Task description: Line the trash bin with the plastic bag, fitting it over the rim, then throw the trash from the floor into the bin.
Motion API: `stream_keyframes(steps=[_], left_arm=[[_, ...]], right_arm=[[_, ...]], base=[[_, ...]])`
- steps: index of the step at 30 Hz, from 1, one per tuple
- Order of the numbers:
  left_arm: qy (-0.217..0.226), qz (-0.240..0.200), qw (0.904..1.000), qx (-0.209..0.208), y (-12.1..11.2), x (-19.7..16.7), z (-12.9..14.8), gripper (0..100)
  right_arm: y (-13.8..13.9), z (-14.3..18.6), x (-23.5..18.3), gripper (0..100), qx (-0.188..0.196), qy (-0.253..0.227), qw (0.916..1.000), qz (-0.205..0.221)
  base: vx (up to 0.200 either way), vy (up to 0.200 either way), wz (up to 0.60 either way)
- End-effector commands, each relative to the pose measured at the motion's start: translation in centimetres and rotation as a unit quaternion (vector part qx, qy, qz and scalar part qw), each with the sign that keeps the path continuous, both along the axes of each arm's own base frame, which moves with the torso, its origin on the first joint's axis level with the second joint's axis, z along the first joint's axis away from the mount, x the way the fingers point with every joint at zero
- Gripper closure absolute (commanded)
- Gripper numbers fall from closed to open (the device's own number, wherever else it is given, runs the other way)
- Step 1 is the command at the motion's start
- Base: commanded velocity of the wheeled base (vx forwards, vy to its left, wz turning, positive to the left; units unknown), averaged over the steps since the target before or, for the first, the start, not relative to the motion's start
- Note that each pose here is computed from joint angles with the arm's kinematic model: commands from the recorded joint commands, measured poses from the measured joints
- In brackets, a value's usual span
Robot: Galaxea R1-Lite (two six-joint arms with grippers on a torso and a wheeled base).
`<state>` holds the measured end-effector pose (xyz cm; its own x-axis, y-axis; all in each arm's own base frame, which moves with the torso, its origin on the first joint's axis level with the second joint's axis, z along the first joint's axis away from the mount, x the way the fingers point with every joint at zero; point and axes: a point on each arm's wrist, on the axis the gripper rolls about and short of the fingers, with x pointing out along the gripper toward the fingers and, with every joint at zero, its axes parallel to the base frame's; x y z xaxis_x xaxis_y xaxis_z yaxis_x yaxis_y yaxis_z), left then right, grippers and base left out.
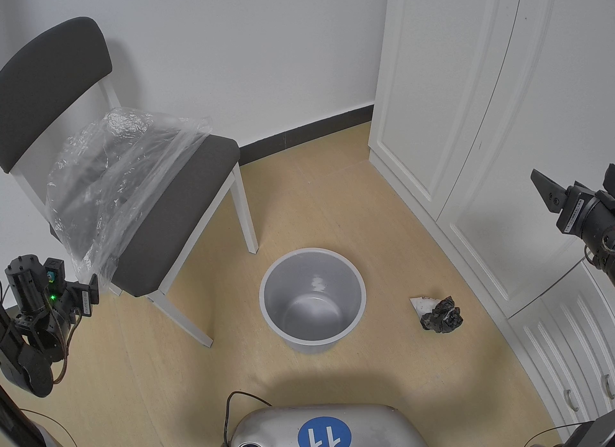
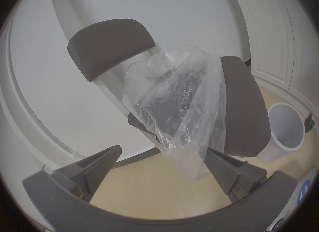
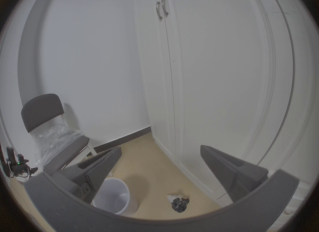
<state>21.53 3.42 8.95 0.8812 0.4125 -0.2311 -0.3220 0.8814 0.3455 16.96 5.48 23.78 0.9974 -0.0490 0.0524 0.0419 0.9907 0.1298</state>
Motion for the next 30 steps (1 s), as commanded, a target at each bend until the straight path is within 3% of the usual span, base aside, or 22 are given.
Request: stream_keyframes(steps=[1, 9, 16, 30], left_arm=[[0.016, -0.001, 0.9999, -0.002, -0.1, 0.2, -0.7, 0], [0.027, -0.002, 0.9996, -0.004, -0.1, 0.4, -1.2, 0], [0.0, 0.001, 1.0, 0.0, 0.1, 1.4, -1.6, 0], [-0.009, 0.001, 1.0, 0.0, 0.1, 1.5, -1.3, 0]], right_arm=[[0.0, 0.0, -0.1, 0, 0.0, -0.001, 1.0, 0.0], [0.0, 0.0, -0.1, 0, 0.0, 0.0, 1.0, 0.0], [0.0, 0.0, -0.1, 0, 0.0, 0.0, 1.0, 0.0], [0.1, -0.2, 0.0, 0, -0.002, 0.005, 1.0, 0.001]], base=[[0.0, 0.0, 0.0], [0.0, 0.0, 0.0], [0.0, 0.0, 0.0], [0.0, 0.0, 0.0]])
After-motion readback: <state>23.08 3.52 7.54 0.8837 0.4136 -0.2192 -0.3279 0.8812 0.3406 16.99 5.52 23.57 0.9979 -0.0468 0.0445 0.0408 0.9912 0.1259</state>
